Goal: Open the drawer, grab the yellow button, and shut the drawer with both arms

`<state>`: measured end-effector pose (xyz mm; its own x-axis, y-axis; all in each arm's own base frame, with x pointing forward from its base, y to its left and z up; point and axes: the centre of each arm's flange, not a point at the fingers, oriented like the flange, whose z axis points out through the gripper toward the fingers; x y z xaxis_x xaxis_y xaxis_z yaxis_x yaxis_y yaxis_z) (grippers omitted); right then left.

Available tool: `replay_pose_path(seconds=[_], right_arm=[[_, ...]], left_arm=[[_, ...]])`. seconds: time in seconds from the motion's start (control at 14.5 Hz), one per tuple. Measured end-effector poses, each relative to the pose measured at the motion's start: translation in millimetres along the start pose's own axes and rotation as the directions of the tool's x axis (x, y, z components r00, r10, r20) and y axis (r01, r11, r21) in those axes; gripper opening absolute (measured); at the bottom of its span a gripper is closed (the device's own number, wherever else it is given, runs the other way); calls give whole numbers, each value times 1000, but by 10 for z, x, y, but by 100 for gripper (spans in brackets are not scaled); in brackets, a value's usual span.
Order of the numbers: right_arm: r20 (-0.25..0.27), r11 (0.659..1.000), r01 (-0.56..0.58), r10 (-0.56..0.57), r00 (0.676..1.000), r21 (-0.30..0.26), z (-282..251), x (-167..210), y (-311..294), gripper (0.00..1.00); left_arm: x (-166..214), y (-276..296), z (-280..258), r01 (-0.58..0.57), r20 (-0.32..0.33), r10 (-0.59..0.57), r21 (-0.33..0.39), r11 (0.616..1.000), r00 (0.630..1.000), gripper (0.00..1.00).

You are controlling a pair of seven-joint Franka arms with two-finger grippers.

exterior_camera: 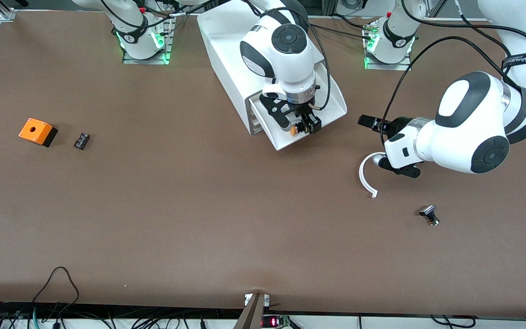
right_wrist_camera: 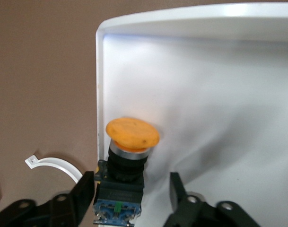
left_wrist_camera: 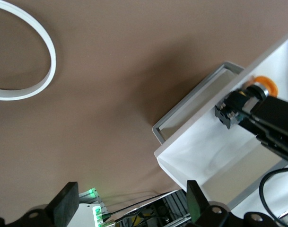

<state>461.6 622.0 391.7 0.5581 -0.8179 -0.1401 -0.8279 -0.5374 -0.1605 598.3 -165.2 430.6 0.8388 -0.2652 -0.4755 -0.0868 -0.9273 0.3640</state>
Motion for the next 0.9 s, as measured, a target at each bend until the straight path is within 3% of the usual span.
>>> replay_pose_path(seconds=[0.14, 0.21, 0.55, 0.76, 0.9], right_arm=[[-2, 1000, 0, 0, 1000, 2, -9, 5, -6, 45], [-2, 1000, -1, 1, 1000, 4, -22, 10, -13, 41], [-11, 1000, -16, 16, 1000, 10, -329, 122, -111, 41], [-10, 999, -6, 6, 1000, 39, -773, 397, -238, 41], [-24, 997, 75, -74, 997, 19, -961, 727, -278, 41]], left_arm=[[7, -18, -32, 58, -13, -58, 1, 998, 998, 100], [6, -18, -69, 82, -24, -82, 7, 997, 996, 100], [-17, 27, -206, 182, -64, -180, 30, 983, 982, 100], [-26, -5, -310, 249, -127, -232, 133, 959, 964, 100], [-16, 90, -350, 281, -184, -245, 206, 937, 952, 100]])
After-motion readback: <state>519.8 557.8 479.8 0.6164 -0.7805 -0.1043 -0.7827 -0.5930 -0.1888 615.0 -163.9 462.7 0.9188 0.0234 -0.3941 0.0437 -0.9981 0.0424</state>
